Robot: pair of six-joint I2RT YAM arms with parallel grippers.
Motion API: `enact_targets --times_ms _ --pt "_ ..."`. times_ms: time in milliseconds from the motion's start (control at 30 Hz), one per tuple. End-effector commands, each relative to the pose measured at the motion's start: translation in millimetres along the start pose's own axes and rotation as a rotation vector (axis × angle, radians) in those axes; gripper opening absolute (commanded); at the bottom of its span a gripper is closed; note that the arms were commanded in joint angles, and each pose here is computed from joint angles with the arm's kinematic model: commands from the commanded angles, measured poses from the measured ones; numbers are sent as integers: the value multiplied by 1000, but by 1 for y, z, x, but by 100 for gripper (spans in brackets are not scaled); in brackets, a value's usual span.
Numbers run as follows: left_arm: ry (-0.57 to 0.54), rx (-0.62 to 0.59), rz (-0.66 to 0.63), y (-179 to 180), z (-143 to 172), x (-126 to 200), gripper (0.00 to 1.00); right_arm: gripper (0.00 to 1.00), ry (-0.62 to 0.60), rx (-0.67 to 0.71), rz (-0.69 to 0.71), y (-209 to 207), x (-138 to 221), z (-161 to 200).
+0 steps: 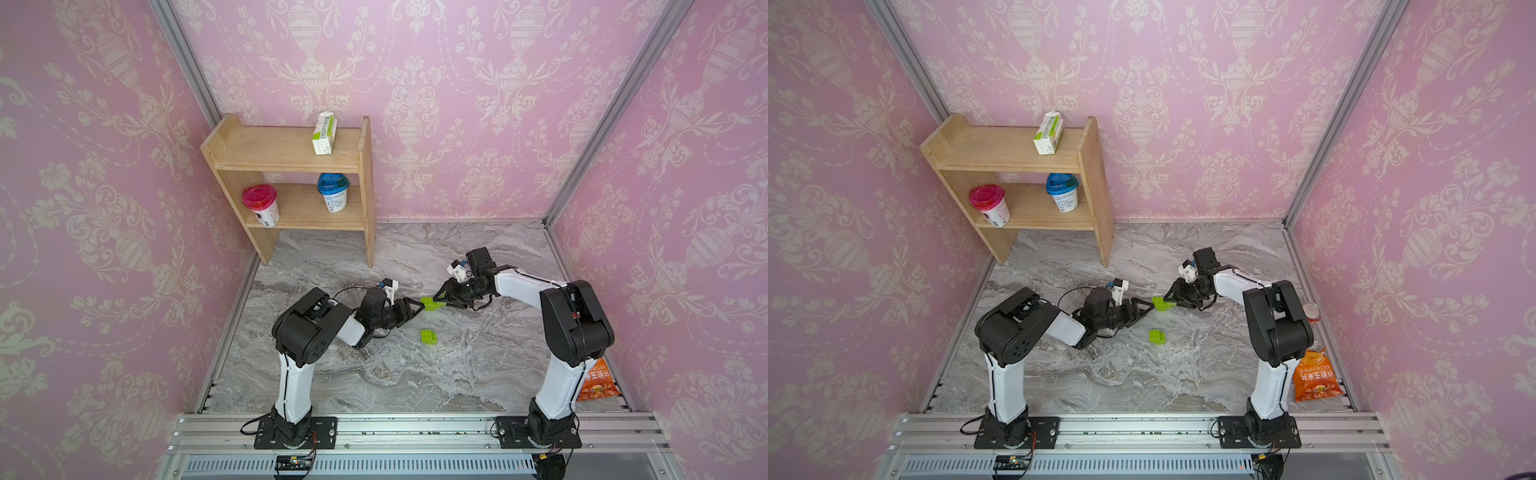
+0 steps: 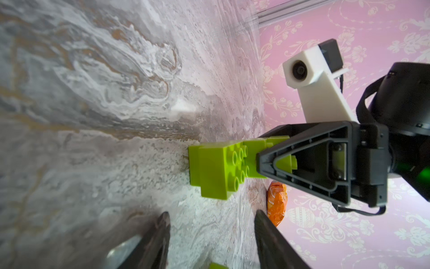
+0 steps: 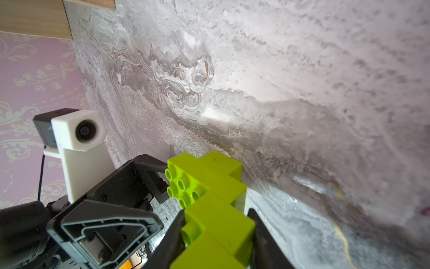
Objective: Assemble the letter v with lego
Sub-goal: Adjust the lego brick at the center of the board, then pick up the lego brick from the center of the board.
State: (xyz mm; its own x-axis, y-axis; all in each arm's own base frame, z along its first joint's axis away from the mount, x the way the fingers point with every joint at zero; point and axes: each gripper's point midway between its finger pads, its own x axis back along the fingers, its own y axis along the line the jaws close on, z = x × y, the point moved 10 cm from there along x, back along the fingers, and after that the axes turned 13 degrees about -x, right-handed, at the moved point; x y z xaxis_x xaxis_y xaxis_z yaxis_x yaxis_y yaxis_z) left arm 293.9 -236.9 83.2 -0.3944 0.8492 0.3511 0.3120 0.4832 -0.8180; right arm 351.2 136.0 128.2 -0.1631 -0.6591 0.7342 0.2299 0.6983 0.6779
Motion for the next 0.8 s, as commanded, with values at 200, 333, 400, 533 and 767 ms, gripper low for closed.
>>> enact_targets --times_ms 200,333,400,533,767 --pt "179 -203 98 -29 20 8 59 42 3 19 42 0 7 1" --pt "253 -246 58 -35 30 5 59 42 -18 41 37 10 13 -4" --pt "278 -265 26 -37 36 8 57 42 -17 41 40 10 14 -4" --pt "308 -286 -8 -43 43 20 56 42 -17 44 44 10 14 -4" --pt "438 -388 -27 -73 59 32 54 43 -15 45 52 9 13 -4"
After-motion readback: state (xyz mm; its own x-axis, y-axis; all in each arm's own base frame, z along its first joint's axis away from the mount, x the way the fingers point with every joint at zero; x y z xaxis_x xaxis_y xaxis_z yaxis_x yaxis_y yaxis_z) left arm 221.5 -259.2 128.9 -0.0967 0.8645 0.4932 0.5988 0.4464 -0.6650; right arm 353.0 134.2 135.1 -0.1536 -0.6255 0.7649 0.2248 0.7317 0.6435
